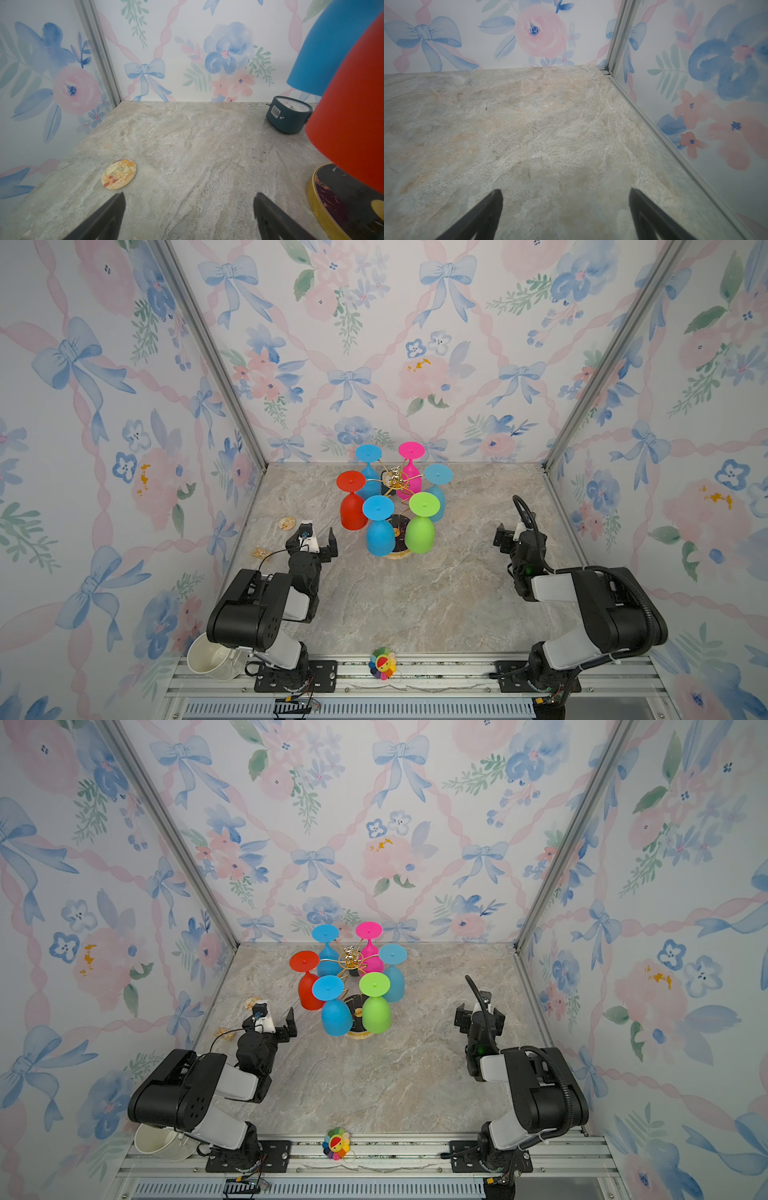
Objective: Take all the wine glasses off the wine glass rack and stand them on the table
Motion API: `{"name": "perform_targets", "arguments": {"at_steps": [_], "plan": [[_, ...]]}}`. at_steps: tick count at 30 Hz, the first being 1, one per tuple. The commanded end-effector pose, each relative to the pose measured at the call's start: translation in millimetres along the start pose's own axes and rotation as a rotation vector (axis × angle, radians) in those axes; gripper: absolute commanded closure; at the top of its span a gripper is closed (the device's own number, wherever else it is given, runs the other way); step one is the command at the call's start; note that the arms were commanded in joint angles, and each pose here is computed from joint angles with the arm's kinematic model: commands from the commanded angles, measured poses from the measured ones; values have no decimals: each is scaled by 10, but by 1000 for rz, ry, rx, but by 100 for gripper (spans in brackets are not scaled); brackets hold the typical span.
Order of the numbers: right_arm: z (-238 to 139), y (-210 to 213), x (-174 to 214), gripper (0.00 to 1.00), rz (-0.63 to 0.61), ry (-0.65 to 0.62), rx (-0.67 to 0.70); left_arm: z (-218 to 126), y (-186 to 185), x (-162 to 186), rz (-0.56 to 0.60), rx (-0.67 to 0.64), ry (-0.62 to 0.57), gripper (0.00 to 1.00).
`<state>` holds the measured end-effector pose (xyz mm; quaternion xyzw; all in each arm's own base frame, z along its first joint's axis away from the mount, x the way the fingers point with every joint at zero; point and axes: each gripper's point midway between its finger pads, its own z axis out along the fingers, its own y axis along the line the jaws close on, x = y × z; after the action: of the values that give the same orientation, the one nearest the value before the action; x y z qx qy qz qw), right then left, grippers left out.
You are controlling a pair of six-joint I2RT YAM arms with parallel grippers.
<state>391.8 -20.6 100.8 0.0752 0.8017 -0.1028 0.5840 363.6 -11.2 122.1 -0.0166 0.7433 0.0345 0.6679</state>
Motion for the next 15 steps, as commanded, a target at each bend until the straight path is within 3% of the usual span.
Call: {"name": "perform_targets", "arguments": {"at_steps": [1,15], "plan": [[0,-11,-3,3,-6,-10,1,34,11,-52,4,2,-14,2],[-28,-22,-37,3,-17,-2,26,7,74,-88,-7,-38,-24,2]]}}
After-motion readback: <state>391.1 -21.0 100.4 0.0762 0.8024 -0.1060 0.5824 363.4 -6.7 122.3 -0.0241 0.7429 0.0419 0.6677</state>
